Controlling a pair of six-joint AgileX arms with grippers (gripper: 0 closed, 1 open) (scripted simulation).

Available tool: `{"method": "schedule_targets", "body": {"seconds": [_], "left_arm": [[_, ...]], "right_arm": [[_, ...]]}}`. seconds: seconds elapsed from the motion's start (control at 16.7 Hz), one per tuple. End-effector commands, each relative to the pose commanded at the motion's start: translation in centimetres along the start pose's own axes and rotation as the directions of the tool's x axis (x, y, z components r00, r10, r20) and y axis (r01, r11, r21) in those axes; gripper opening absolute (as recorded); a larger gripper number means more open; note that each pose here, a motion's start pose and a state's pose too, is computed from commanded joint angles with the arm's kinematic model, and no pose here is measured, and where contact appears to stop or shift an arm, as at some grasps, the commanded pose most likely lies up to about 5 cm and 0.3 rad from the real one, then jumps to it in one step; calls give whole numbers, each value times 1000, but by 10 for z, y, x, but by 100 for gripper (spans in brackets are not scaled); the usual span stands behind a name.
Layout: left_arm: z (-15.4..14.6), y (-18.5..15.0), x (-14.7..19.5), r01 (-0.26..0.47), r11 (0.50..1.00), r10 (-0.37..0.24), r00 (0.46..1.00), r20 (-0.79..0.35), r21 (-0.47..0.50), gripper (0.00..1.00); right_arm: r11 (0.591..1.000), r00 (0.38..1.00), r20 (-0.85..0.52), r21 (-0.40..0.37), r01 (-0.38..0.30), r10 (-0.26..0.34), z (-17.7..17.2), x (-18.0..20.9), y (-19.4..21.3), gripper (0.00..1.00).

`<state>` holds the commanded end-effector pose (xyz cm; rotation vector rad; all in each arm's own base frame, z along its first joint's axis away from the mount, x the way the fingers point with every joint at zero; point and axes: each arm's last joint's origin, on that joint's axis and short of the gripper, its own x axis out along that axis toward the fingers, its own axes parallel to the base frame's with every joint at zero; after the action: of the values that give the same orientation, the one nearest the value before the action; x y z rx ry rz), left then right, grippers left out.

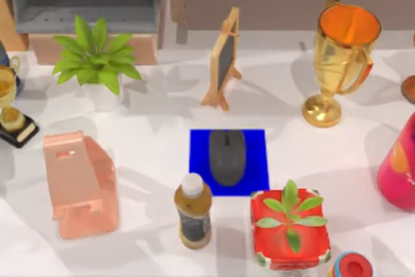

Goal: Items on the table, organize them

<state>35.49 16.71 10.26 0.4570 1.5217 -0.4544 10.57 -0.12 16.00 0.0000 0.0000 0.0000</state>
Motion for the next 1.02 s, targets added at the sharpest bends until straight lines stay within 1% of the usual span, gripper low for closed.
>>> {"method": "schedule_targets", "body": {"seconds": [0.18, 0.96, 1.02], "left_arm": [[0, 0, 0, 0, 1000, 0, 1000, 0, 0, 100], [0, 0, 0, 0, 1000, 0, 1000, 0, 0, 2], [0, 0, 0, 0, 1000, 0, 1000, 0, 0, 0]], "right_arm": [[1000, 1000, 0, 0, 0, 0, 0, 0, 0, 100], [1000, 1000, 0, 0, 0, 0, 0, 0, 0, 100], [1000, 1000, 0, 0, 0, 0, 0, 0, 0, 100]]}}
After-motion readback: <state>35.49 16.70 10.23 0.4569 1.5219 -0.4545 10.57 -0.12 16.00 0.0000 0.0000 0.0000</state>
